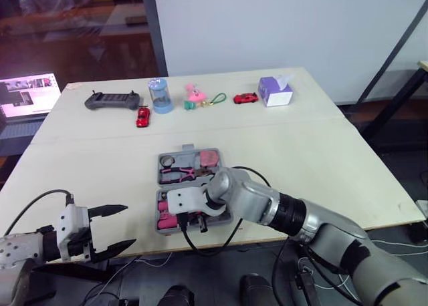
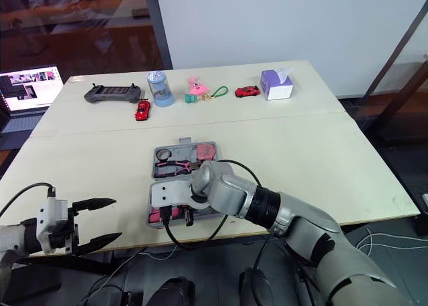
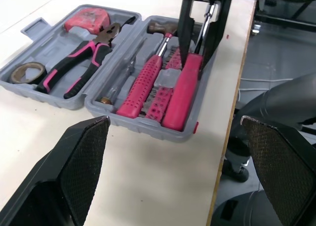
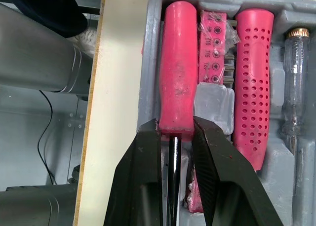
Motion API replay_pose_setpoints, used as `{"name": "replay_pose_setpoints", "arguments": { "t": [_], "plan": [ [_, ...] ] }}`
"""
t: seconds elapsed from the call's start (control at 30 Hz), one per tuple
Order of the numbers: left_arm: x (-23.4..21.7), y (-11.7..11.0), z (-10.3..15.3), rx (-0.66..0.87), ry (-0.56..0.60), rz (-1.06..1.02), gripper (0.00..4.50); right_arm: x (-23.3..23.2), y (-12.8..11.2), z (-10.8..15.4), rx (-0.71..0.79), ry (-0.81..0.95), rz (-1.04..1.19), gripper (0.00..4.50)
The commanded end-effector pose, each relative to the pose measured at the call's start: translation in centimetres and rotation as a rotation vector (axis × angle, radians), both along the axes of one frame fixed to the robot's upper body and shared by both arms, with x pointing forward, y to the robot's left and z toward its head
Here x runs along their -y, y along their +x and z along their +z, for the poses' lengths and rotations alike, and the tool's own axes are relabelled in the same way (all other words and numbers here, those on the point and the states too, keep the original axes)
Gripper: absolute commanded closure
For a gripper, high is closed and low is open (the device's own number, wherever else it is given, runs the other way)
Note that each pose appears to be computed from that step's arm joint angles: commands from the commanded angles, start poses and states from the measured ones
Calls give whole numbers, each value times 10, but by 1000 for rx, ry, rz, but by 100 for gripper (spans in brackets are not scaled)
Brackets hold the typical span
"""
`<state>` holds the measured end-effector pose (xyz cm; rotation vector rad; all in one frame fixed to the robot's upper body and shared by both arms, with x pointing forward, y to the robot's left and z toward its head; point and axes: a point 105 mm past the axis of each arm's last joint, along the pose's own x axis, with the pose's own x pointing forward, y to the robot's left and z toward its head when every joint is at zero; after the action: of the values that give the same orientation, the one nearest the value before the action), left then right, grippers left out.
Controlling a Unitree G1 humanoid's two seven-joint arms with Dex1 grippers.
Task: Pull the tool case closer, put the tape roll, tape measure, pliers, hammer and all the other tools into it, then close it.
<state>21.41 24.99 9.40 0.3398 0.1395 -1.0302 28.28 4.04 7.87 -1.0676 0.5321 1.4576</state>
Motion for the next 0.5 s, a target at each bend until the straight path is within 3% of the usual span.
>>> {"name": "replay_pose_setpoints", "arguments": {
  "t": [0.03, 0.43, 0.5],
  "plan": [
    [-1, 1, 8, 37, 8, 8, 0, -5, -3, -5, 4, 6, 22, 414],
    [-2, 0, 7, 29, 6, 22, 0, -4, 2, -10, 3, 11, 10, 414],
    [-2, 0, 6, 27, 6, 23, 0, -5, 2, -8, 4, 18, 10, 308]
  ]
}}
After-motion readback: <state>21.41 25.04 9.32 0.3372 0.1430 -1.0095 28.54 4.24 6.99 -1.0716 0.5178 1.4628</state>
